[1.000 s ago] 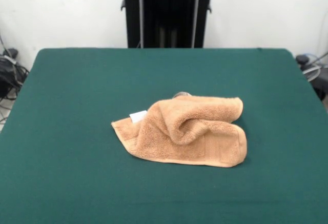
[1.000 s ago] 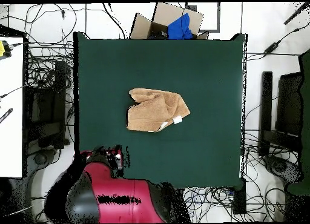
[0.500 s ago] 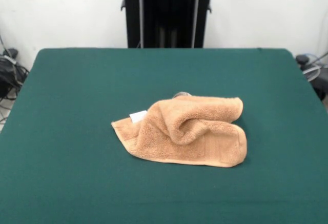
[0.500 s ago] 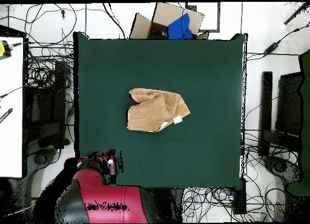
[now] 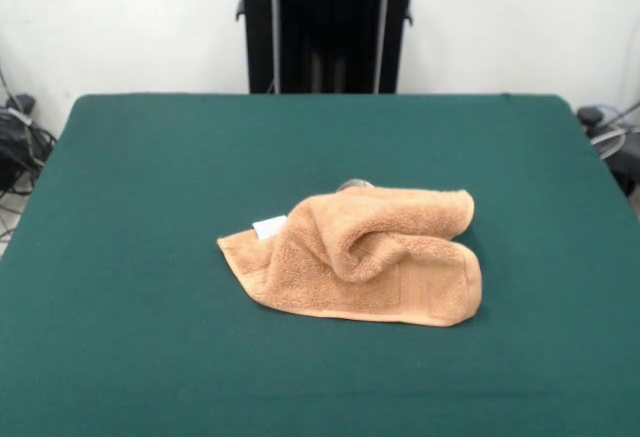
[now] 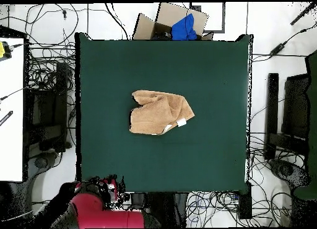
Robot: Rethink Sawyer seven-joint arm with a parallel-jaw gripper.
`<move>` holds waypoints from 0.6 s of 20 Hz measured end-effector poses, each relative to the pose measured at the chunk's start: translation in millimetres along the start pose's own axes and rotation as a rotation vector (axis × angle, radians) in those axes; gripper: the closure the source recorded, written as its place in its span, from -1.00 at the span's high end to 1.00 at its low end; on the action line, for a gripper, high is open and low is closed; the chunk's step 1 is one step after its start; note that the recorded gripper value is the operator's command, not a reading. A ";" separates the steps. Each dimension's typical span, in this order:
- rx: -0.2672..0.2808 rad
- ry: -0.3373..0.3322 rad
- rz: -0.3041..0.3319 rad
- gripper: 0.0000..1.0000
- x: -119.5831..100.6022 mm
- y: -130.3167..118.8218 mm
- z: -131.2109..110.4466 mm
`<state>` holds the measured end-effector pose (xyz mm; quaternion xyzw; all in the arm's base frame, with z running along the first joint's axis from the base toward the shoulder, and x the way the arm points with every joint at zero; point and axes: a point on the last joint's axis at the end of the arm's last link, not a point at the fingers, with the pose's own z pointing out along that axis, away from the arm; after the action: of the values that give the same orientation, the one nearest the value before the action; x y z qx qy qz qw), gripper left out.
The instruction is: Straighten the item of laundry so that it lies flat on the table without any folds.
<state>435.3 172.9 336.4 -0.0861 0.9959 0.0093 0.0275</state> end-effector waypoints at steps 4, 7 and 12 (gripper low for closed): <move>-0.011 0.053 0.026 1.00 13.8 -8.9 -22.2; -0.013 0.043 0.066 1.00 14.2 -24.1 -31.4; -0.039 -0.043 0.155 1.00 0.3 -51.2 -23.5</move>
<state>442.6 121.9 359.1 -0.0093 0.9984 0.0328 0.0462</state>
